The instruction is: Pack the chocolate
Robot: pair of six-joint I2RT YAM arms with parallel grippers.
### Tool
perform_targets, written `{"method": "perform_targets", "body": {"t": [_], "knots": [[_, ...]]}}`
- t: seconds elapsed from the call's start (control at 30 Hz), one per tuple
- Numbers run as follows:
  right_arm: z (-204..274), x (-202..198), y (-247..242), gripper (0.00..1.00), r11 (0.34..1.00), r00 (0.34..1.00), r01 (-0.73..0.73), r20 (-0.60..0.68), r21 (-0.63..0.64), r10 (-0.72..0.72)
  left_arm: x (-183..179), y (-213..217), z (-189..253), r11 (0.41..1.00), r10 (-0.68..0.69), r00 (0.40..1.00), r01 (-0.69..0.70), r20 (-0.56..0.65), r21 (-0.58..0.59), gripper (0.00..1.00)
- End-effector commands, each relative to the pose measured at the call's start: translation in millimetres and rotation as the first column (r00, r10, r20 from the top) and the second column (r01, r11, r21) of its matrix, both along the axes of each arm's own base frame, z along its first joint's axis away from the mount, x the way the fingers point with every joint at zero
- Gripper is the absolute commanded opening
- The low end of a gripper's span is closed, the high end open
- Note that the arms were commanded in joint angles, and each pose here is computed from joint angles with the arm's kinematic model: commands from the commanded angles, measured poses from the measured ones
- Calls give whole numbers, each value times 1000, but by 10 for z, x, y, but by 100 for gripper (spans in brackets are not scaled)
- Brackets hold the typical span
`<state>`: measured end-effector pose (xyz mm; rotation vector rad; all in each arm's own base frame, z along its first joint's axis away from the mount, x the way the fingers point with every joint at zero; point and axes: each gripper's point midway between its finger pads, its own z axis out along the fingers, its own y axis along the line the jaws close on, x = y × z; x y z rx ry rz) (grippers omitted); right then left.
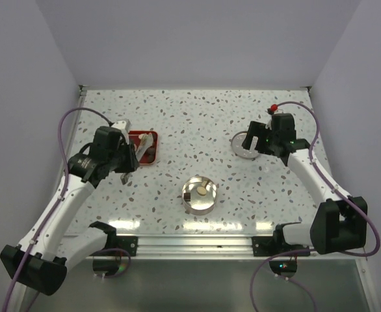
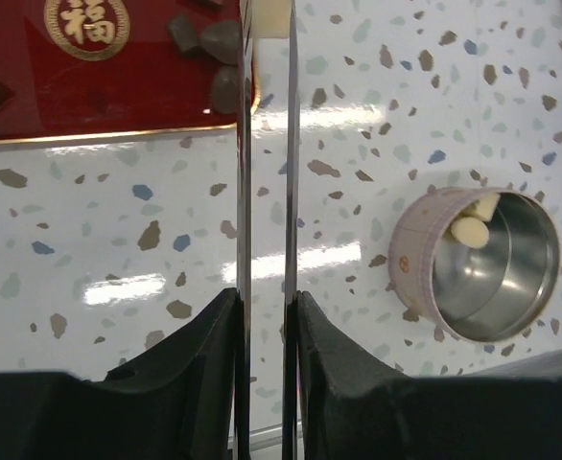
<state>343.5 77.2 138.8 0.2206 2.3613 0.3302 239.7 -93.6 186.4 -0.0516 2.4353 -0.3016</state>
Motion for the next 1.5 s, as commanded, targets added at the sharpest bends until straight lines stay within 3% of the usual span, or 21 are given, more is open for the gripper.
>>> {"method": "perform_targets", "body": {"t": [0.0, 0.2, 0.63, 0.8, 1.03, 1.3, 1.47], "knots": [[164, 96, 45, 97, 1000, 999, -4, 32, 27, 3, -199, -275, 68, 994, -91, 996, 91, 9, -55, 27], [188, 128, 59, 97, 999, 999, -5, 34, 33, 4, -521, -800, 88, 969, -197, 980, 194, -2, -155, 27], [199, 89, 24, 97, 1000, 999, 2, 34, 15, -2, -1232, -1550, -14, 928, -360, 931, 348, -69, -135, 27], [197, 86, 22, 97, 1000, 999, 4, 32, 18, -5, -1280, -1556, -95, 928, -364, 927, 354, -91, -112, 28], [192, 84, 32, 97, 1000, 1000, 1, 30, 20, -1, -1263, -1571, -97, 930, -364, 927, 356, -91, -98, 44], [172, 78, 31, 97, 1000, 1000, 0, 25, 21, -1, -1251, -1558, -50, 930, -362, 928, 355, -82, -90, 43], [170, 80, 29, 97, 1000, 1000, 1, 24, 20, -2, -1190, -1498, 202, 937, -346, 937, 343, -45, -70, 42]]}}
